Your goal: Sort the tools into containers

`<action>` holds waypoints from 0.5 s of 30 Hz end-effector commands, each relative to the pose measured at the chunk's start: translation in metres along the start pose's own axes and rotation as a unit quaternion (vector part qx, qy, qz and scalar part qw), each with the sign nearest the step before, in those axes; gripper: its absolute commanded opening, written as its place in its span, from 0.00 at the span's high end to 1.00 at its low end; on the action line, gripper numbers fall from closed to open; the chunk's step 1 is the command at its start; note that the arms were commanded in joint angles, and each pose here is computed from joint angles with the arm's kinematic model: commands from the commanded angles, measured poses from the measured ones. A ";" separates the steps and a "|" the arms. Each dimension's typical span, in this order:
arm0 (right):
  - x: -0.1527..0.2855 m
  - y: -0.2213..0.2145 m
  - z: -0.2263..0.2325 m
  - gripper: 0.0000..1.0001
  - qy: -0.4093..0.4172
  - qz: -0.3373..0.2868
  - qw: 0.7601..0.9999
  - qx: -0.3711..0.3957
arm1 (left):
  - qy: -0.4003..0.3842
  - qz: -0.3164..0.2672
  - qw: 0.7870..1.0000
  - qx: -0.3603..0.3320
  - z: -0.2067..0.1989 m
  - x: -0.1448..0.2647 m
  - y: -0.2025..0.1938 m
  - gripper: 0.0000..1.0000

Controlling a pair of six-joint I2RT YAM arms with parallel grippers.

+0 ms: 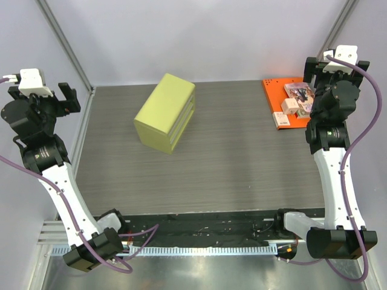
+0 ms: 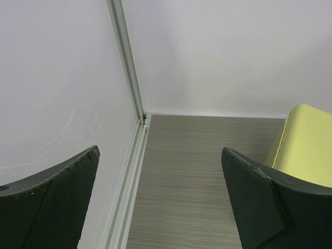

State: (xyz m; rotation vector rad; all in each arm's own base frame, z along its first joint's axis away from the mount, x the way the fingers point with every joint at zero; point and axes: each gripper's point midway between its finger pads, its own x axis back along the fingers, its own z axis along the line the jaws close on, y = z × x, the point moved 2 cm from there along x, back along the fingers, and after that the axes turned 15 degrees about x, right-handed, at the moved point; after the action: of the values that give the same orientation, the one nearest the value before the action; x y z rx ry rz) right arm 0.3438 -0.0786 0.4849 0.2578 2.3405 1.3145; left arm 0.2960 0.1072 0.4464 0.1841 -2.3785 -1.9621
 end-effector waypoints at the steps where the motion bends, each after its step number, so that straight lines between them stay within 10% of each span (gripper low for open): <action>1: 0.003 0.011 0.015 0.00 0.040 -0.023 0.997 -0.065 | -0.061 0.024 0.995 0.078 -0.017 -0.015 -0.012 0.00; 15: 0.001 0.017 0.019 0.00 0.054 -0.024 0.994 -0.087 | -0.071 0.032 0.994 0.082 -0.020 -0.016 -0.025 0.00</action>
State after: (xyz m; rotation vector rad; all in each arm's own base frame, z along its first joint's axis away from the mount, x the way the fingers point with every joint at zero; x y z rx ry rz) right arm 0.3438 -0.0786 0.4848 0.2581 2.3408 1.3146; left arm 0.2961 0.1072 0.4464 0.1836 -2.3787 -1.9623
